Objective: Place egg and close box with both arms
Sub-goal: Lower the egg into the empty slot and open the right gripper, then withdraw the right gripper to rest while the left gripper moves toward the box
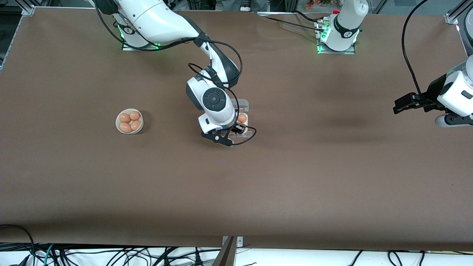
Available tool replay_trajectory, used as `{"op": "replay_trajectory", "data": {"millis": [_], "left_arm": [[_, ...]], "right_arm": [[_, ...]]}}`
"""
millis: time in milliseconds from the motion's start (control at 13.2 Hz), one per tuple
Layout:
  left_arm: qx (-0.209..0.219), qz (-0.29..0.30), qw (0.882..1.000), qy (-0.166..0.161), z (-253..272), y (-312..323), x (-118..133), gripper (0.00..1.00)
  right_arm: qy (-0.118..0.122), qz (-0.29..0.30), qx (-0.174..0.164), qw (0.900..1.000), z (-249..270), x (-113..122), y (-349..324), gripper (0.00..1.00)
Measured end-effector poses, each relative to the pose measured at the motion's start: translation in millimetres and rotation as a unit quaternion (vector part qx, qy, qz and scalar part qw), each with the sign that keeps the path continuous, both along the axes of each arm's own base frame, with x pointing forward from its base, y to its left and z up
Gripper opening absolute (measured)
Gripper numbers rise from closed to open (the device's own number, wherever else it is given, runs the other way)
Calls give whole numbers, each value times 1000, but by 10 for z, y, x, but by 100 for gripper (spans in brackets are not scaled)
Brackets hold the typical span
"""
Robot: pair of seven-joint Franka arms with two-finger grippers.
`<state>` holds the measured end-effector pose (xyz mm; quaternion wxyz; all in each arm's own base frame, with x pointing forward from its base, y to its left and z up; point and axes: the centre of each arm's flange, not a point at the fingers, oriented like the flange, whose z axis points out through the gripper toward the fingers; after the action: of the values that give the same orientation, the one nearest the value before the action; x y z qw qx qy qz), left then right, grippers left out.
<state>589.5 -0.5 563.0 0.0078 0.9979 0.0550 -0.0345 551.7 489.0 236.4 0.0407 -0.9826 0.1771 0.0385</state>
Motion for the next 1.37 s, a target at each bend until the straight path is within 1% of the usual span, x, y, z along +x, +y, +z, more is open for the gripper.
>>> {"op": "replay_trajectory", "data": {"millis": [380,911,1215,1291,1367], "left_arm": [[0,-3,1000,0,-1,-39,0,100],[-1,-10,1000,0,-1,-113,-1,100],[0,-19,1000,1,-14,-224,1,100],[0,-22,1000,3,-34,-262,7,100],[0,-25,1000,5,-58,-301,14,100]], "right_arm": [[5,-2,4,1000,-3,-21,23,48],[13,0,-2,1000,-88,-55,30,48],[13,-1,-4,1000,-106,-51,20,48],[13,-1,-4,1000,-108,-51,20,50],[13,-1,-4,1000,-109,-47,15,56]]}}
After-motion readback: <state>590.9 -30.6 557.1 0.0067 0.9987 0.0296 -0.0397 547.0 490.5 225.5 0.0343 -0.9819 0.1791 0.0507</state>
